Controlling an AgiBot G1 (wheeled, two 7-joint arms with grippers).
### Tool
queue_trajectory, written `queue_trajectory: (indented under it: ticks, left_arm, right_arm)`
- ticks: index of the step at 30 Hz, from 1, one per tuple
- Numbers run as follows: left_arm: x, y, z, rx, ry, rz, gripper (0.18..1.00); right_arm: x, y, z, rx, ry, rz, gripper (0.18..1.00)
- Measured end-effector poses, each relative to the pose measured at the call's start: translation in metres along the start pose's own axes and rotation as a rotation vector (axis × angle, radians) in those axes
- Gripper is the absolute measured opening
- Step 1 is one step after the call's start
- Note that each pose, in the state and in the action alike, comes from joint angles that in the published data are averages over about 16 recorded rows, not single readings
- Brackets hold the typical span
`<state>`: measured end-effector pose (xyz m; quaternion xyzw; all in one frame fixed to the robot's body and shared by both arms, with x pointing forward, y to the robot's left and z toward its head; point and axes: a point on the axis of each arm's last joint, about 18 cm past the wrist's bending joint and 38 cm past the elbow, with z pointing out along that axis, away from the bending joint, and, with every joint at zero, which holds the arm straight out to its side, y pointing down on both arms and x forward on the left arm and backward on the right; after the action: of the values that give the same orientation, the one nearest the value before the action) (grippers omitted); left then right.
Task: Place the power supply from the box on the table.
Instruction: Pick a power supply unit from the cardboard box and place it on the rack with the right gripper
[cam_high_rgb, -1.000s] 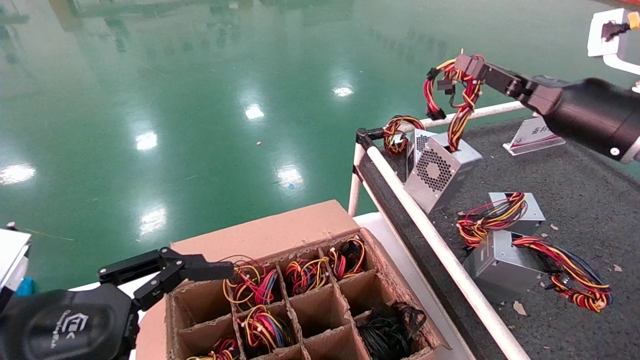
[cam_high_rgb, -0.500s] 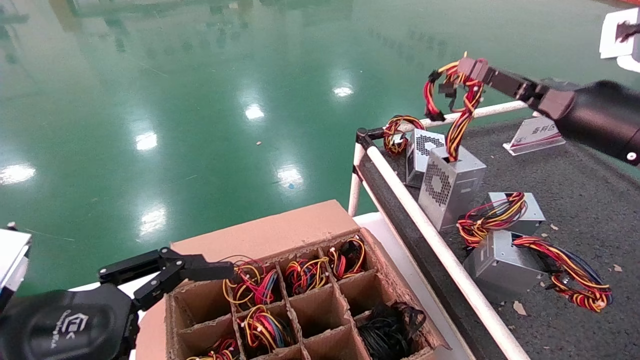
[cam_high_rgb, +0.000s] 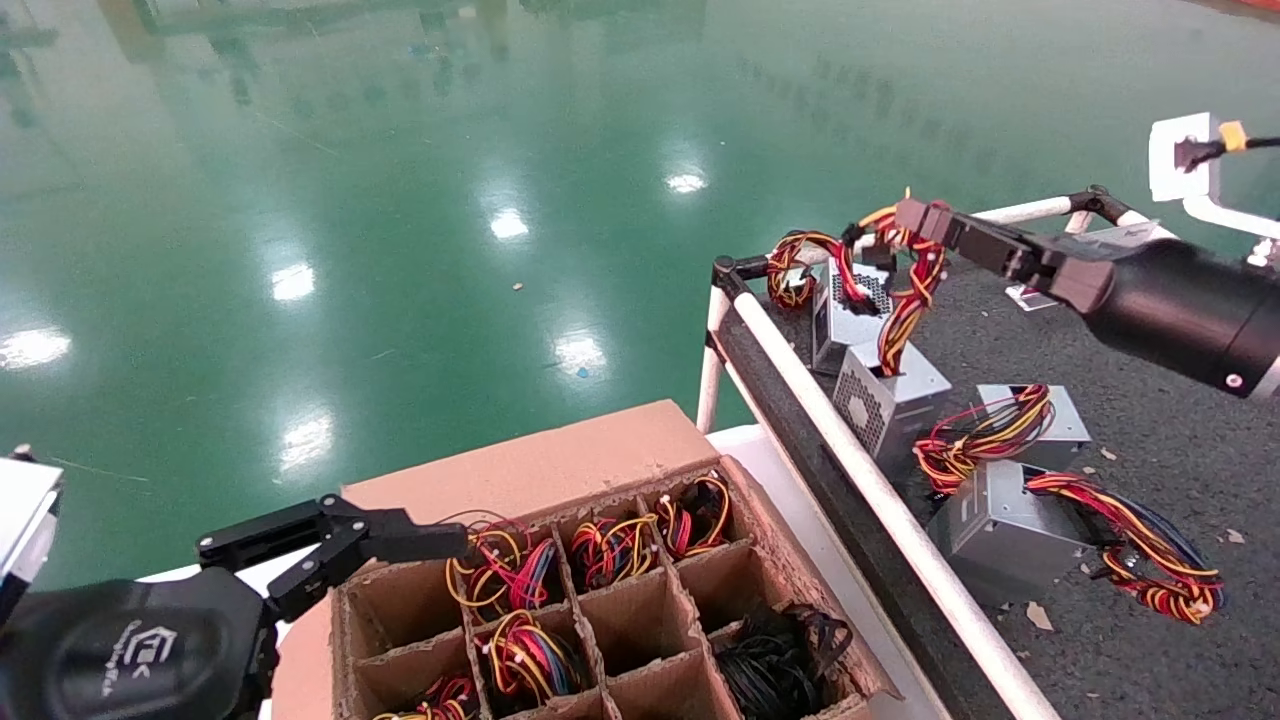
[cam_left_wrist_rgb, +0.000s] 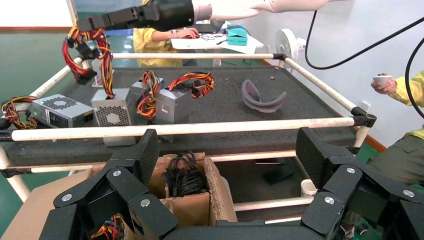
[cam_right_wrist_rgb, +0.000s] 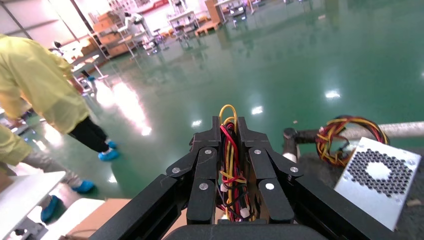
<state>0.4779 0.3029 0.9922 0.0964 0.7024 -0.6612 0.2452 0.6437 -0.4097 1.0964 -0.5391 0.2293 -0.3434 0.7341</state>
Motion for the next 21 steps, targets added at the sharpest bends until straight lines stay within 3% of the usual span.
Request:
queue_trajectory:
  ticks: [21]
  left_arm:
    - [0.000, 0.000, 0.000, 0.000, -0.001, 0.000, 1.000]
  right_arm:
    - [0.000, 0.012, -0.001, -0.065, -0.003, -0.031, 0.266]
